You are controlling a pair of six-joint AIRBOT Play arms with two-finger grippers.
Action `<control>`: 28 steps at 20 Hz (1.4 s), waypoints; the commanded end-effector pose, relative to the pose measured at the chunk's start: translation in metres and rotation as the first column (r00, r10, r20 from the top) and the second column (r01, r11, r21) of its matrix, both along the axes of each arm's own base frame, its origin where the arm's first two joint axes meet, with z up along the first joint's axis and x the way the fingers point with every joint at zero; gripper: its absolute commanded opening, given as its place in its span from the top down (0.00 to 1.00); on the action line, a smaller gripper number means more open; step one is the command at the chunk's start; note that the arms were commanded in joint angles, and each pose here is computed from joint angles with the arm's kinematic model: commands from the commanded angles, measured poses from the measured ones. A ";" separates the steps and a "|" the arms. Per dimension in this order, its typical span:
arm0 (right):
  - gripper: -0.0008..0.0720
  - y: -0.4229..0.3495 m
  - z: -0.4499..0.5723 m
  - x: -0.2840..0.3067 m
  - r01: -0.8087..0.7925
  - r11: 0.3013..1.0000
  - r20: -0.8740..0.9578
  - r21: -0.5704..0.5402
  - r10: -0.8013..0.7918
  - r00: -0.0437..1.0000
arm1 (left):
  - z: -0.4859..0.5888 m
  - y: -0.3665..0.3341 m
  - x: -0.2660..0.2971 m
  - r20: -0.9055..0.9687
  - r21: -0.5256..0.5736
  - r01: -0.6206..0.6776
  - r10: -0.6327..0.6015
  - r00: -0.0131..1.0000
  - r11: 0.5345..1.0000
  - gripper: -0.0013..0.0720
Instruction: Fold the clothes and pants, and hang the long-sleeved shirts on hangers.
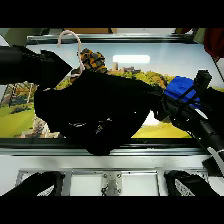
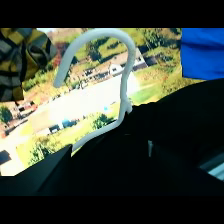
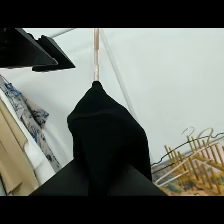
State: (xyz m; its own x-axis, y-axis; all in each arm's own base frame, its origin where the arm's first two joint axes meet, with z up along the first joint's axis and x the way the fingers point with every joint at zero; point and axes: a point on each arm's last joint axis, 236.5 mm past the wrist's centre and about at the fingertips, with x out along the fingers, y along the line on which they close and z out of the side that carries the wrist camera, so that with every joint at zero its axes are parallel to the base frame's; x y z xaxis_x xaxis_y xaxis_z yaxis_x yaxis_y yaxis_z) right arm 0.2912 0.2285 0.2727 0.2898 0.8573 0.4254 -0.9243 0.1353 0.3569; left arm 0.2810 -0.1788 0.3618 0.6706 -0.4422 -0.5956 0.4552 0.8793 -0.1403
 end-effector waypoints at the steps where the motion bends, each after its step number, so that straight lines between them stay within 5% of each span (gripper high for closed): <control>1: 0.97 -0.010 0.015 0.006 0.022 0.997 -0.017 0.079 -0.020 1.000 | 0.019 0.027 0.003 0.081 -0.005 -0.099 0.099 0.992 0.995 0.45; 3: 0.97 -0.025 0.027 0.014 0.059 0.989 -0.020 0.139 -0.057 0.998 | 0.024 0.044 0.003 0.109 0.013 -0.148 0.145 0.983 0.989 0.91; 4: 0.97 -0.031 0.030 0.018 0.080 0.987 -0.012 0.140 -0.079 0.997 | 0.027 0.047 0.001 0.120 0.013 -0.153 0.150 0.981 0.988 0.95; 11: 0.97 -0.134 0.089 0.051 0.381 0.918 0.123 0.107 -0.392 0.912 | 0.009 0.043 0.006 0.077 0.047 -0.150 0.147 0.986 0.988 0.95; 15: 0.97 -0.213 0.121 0.061 0.650 0.760 0.209 -0.001 -0.635 0.744 | -0.036 0.032 0.023 0.007 0.109 -0.138 0.138 0.990 0.984 0.95; 18: 0.97 -0.289 0.150 0.057 0.834 0.552 0.231 0.017 -0.814 0.534 | -0.056 0.022 0.039 0.007 0.119 -0.128 0.128 0.992 0.985 0.96; 22: 0.97 -0.391 0.169 0.045 0.988 0.151 0.194 -0.007 -0.969 0.150 | -0.069 0.014 0.052 0.025 0.115 -0.121 0.119 0.993 0.986 0.95; 28: 0.97 -0.479 0.201 0.001 0.927 -0.374 0.261 -0.042 -0.899 -0.351 | -0.076 0.008 0.061 0.046 0.108 -0.118 0.113 0.993 0.987 0.95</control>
